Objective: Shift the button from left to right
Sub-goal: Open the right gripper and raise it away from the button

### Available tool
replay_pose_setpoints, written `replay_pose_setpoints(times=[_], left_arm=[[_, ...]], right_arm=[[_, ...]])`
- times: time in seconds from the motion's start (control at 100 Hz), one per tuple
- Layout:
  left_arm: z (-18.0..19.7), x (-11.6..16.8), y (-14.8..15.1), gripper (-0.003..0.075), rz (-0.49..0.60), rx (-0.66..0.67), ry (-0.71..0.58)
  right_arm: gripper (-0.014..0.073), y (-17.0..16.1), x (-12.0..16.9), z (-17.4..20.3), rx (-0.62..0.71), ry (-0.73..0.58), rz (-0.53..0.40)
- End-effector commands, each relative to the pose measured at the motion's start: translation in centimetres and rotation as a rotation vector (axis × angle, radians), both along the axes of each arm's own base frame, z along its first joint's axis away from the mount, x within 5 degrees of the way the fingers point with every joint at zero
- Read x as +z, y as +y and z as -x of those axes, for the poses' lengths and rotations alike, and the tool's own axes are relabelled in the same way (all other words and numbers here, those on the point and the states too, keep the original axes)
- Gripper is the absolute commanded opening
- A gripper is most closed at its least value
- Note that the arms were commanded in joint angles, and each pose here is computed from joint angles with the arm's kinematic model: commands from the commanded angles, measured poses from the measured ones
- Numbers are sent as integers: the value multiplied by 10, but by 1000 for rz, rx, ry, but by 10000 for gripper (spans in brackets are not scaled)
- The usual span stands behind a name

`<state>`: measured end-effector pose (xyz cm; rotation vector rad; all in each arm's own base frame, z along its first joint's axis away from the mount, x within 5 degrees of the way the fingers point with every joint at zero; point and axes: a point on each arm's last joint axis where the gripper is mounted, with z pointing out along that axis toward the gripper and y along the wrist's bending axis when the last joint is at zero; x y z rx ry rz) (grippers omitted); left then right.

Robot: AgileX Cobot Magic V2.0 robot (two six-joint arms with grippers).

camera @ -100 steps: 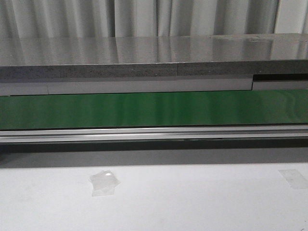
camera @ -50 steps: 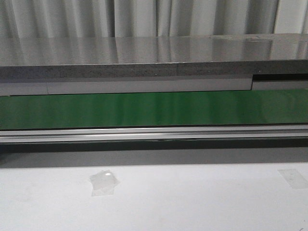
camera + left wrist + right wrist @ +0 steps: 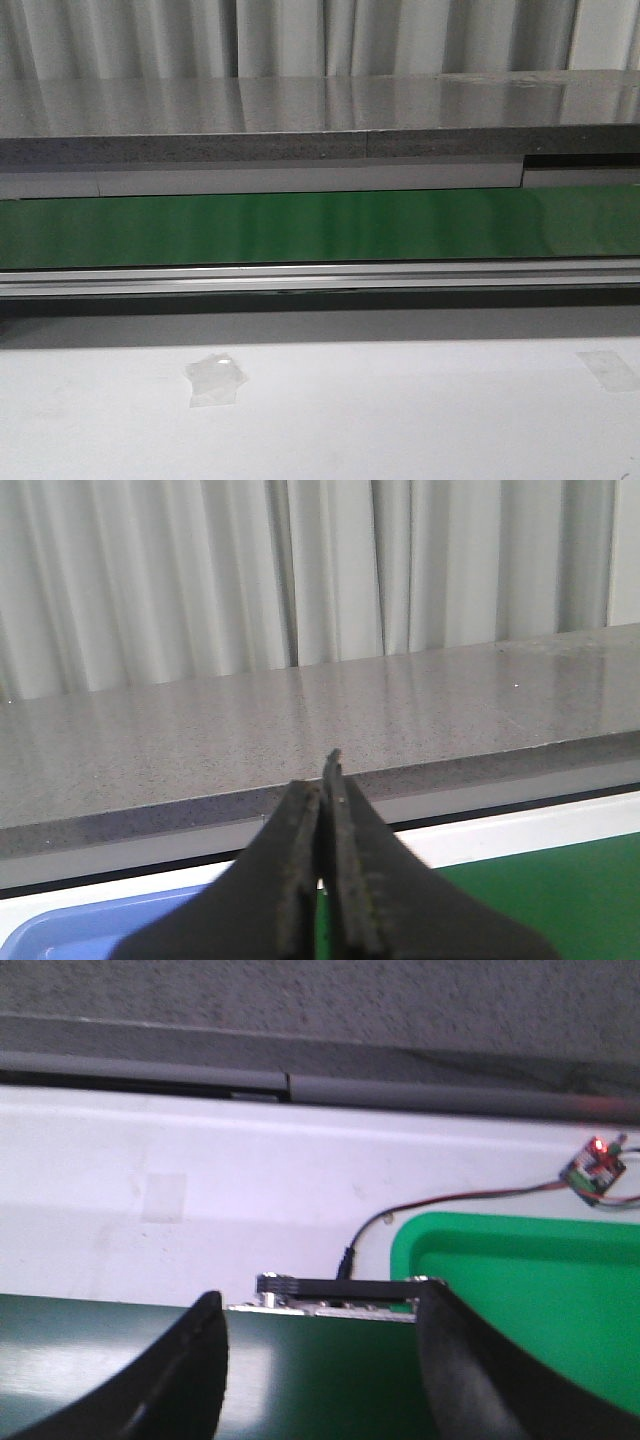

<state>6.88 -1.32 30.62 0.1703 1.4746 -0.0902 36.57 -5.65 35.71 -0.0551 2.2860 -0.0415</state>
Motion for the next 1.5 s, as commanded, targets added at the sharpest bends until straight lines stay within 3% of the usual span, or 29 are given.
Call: replay_pose_setpoints(times=[0.0,0.23,0.73,0.98,1.19,1.49], left_arm=[[0,13,4,-20,30,35,-73],[0,13,4,-20,30,35,-73],[0,13,4,-20,30,35,-73],[0,13,4,-20,30,35,-73],[0,13,4,-20,30,35,-73],[0,13,4,-20,30,35,-73]], right_arm=[[431,14,40,16,20,-187,27],[431,44,33,49,68,-301,35],[431,75,-36,160,143,-392,23],[425,71,-39,227,145,-521,10],[425,71,-40,269,179,-539,-8],[387,71,-41,285,198,-536,-9]])
